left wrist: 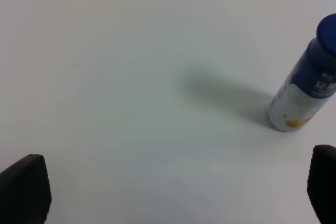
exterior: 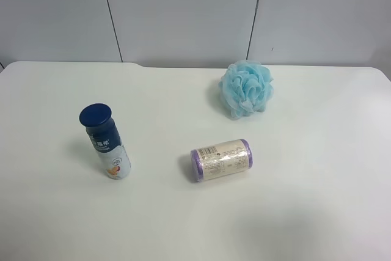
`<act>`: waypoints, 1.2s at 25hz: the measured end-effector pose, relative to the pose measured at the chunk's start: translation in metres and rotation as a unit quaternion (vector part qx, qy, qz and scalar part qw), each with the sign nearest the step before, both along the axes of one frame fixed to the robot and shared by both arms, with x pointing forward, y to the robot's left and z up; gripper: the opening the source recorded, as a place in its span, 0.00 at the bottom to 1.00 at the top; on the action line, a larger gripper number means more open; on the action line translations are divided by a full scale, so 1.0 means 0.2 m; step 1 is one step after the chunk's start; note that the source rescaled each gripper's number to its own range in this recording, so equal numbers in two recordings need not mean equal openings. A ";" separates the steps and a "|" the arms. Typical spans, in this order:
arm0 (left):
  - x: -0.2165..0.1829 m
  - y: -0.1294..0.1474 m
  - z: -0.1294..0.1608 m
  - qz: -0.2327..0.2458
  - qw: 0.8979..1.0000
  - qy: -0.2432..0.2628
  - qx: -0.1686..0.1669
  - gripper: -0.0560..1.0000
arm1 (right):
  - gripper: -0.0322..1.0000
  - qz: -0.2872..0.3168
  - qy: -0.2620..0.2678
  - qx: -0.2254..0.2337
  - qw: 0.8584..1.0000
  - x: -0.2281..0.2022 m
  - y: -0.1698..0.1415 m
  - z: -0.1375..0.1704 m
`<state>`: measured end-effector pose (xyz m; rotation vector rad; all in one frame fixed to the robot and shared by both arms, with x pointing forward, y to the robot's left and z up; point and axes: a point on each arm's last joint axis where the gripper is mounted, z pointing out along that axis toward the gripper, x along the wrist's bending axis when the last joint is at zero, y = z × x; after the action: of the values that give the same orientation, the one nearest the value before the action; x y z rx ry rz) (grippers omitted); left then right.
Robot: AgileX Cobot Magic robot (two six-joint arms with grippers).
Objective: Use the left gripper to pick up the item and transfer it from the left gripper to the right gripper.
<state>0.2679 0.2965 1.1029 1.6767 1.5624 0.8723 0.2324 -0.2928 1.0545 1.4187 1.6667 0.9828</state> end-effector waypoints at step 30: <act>0.80 -0.42 0.24 -0.109 0.966 0.233 0.038 1.00 | 1.00 0.000 0.000 0.000 1.000 0.00 0.00 0.00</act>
<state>0.4288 0.2122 1.1503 2.1745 1.6076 0.4460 0.2324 -0.2928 1.0545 1.4187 1.6667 0.9828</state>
